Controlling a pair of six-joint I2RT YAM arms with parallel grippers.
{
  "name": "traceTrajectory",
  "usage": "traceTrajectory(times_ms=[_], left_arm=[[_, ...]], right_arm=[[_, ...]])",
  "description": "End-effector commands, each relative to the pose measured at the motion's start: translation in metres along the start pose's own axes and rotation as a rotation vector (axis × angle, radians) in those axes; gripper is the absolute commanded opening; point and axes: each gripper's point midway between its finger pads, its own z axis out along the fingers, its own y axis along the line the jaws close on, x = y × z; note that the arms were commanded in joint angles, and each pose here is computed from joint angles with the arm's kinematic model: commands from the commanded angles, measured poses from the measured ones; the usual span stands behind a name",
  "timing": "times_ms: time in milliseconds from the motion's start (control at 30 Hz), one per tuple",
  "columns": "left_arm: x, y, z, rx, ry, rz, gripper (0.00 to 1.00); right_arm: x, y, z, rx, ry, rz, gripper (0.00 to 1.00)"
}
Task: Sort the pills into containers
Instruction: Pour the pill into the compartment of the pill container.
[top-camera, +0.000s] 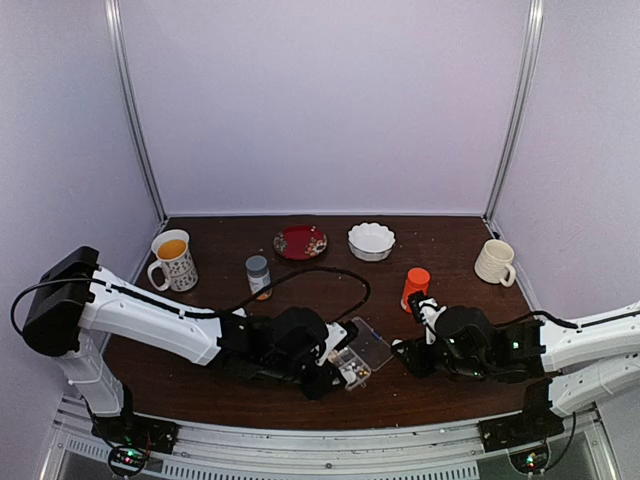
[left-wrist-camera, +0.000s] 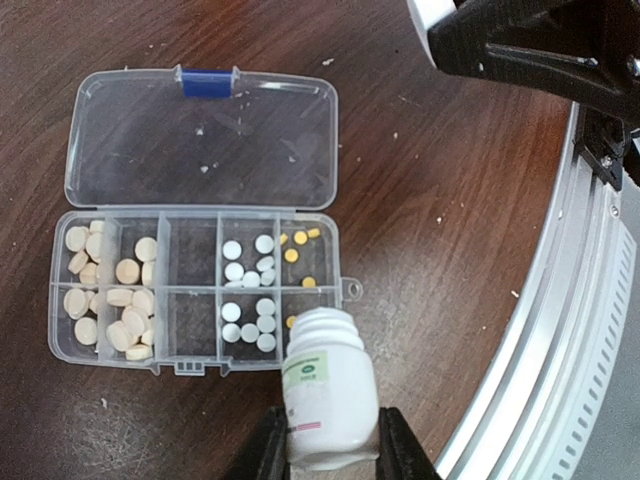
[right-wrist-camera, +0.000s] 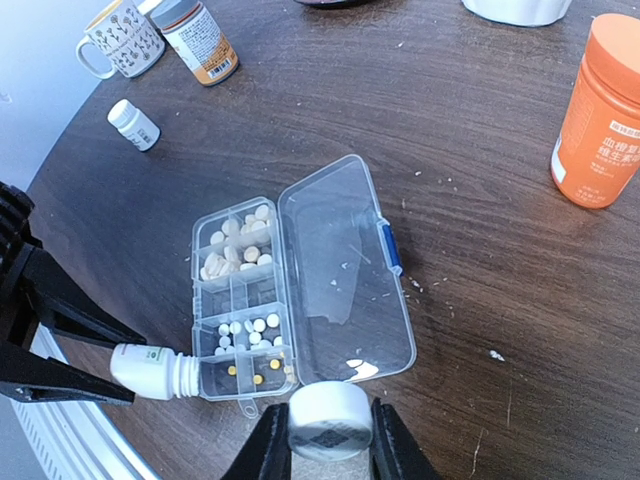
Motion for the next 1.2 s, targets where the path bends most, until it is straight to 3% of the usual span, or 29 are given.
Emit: traceTrajectory(times_ms=[0,100,200,300,800,1167], left_arm=[[-0.008,-0.002,0.000,0.021,-0.046,-0.018,0.00],[-0.022,-0.001,-0.009,-0.024,-0.036,0.018,0.00],[-0.013,-0.005,-0.001,0.035,-0.074,-0.030,0.00],[-0.009,-0.005,0.002,0.025,-0.019,-0.012,0.00],[-0.003,-0.004,0.003,0.009,0.032,0.000,0.00],[-0.003,0.000,0.002,0.007,-0.006,-0.015,0.00]], right_arm=[[-0.004,0.001,0.000,-0.003,-0.009,0.014,0.00],[-0.005,0.001,0.000,-0.001,-0.015,0.009,0.00],[-0.007,0.003,0.000,-0.002,-0.012,0.009,0.00],[-0.007,0.003,0.000,-0.002,-0.014,0.006,0.00],[-0.008,0.007,0.003,-0.010,-0.010,0.004,0.00],[-0.008,0.005,0.002,-0.003,-0.009,0.002,0.00]])
